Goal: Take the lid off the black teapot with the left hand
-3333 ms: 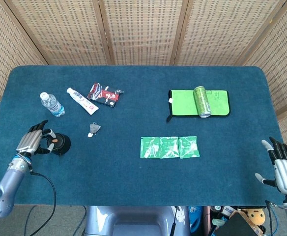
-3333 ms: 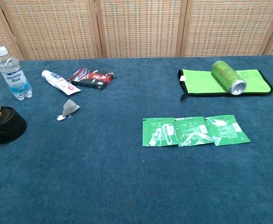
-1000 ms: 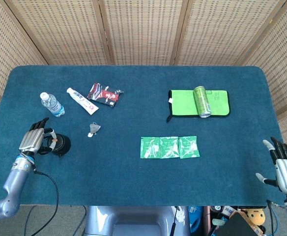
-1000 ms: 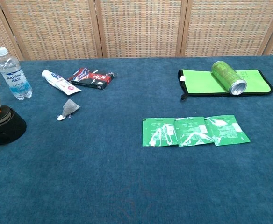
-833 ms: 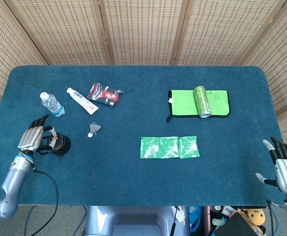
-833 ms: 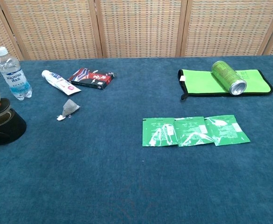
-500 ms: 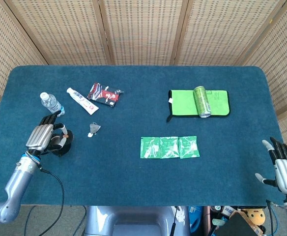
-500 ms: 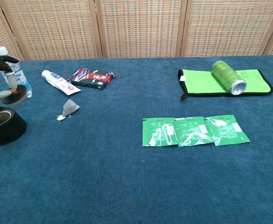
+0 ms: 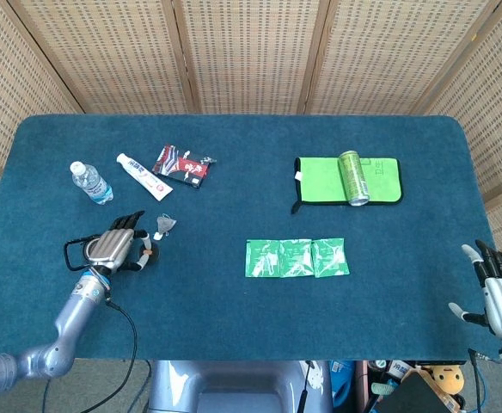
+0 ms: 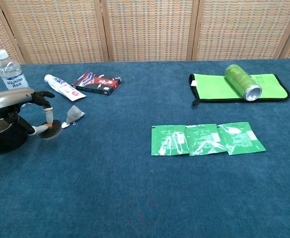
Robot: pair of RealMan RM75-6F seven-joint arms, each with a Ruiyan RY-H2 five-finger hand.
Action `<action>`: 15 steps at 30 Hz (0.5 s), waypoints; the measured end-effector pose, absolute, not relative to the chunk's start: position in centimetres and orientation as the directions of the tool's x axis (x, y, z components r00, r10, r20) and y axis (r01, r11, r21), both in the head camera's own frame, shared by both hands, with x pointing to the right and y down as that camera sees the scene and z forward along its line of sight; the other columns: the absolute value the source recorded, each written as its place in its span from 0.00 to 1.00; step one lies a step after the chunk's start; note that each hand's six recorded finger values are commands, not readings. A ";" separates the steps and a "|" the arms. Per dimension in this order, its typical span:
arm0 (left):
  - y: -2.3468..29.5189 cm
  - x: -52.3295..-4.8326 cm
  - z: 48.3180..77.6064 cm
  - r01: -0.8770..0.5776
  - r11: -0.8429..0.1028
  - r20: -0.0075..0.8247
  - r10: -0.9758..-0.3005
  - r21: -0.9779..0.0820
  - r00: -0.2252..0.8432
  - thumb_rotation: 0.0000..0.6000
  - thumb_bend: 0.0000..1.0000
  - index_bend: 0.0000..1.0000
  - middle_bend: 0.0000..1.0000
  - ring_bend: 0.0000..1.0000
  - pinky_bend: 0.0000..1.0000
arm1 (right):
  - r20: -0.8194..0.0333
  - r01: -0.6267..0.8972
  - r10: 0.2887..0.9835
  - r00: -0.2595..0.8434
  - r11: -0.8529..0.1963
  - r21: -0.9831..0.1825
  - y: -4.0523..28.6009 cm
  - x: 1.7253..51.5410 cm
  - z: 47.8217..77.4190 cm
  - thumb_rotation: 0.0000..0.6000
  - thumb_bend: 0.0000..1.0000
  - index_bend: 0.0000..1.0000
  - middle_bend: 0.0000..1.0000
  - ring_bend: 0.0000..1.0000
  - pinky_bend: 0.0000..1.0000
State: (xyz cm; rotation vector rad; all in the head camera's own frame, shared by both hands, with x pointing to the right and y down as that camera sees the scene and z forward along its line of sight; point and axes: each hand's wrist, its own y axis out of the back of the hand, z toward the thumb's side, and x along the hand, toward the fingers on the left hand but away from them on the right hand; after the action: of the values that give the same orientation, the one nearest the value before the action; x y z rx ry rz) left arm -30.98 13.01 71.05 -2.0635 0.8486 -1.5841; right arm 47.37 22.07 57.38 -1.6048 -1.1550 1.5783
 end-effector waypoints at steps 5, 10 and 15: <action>13.4 -30.7 71.5 -0.223 -0.749 0.728 -0.661 -0.624 0.183 1.00 0.37 0.08 0.00 0.00 0.00 | -0.457 0.171 0.885 -0.087 -0.438 -0.882 22.1 47.4 57.3 1.00 0.00 0.00 0.00 0.00 0.00; 13.2 -30.9 70.6 -0.220 -0.759 0.731 -0.650 -0.613 0.208 1.00 0.31 0.00 0.00 0.00 0.00 | -0.455 0.173 0.886 -0.088 -0.436 -0.883 22.1 47.3 57.2 1.00 0.00 0.00 0.00 0.00 0.00; 12.3 -31.2 68.1 -0.239 -0.721 0.683 -0.693 -0.650 0.230 1.00 0.31 0.00 0.00 0.00 0.00 | -0.455 0.174 0.886 -0.088 -0.436 -0.883 22.1 47.3 57.2 1.00 0.00 0.00 0.00 0.00 0.00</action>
State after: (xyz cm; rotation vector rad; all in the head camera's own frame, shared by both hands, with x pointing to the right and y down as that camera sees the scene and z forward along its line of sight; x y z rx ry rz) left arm -31.16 12.27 68.06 -2.0998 0.8566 -1.4961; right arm 47.26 22.13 57.19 -1.6055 -1.1631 1.5745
